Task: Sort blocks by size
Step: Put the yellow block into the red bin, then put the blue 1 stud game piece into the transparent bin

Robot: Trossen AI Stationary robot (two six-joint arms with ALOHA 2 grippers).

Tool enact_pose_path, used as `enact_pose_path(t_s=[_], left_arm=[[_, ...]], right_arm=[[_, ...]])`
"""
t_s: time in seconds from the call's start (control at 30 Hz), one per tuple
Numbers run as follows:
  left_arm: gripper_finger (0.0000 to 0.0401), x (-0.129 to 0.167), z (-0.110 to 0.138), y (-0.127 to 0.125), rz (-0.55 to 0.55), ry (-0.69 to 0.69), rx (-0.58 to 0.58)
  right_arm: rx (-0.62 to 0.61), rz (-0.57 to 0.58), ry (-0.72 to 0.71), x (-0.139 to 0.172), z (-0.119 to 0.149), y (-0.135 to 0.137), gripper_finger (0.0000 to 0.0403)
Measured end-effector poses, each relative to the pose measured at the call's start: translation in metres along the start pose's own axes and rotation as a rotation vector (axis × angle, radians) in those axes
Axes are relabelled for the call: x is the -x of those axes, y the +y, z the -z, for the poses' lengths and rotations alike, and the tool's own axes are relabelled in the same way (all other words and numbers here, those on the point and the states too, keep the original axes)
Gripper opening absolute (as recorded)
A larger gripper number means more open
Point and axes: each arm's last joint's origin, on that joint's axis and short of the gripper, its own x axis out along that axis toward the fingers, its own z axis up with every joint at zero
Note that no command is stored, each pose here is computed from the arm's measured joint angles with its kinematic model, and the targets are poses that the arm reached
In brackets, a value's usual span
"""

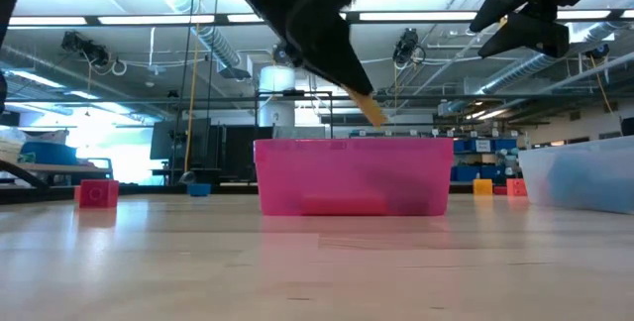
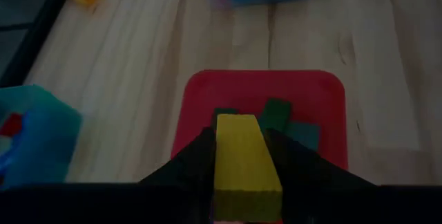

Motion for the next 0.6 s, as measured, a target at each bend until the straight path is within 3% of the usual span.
enact_pose_path(t_s=[0.3,0.6], left_arm=[[0.0132,-0.022,0.006,-0.006,-0.005,-0.007,0.074],[0.0181,-0.028,0.011,0.001,-0.024,0.012,0.146]], right_arm=[[0.011,0.000,0.001,0.000,0.000,0.000,0.0193],[0.046,-0.004,0.006,0.000,0.000,0.000,0.0193]])
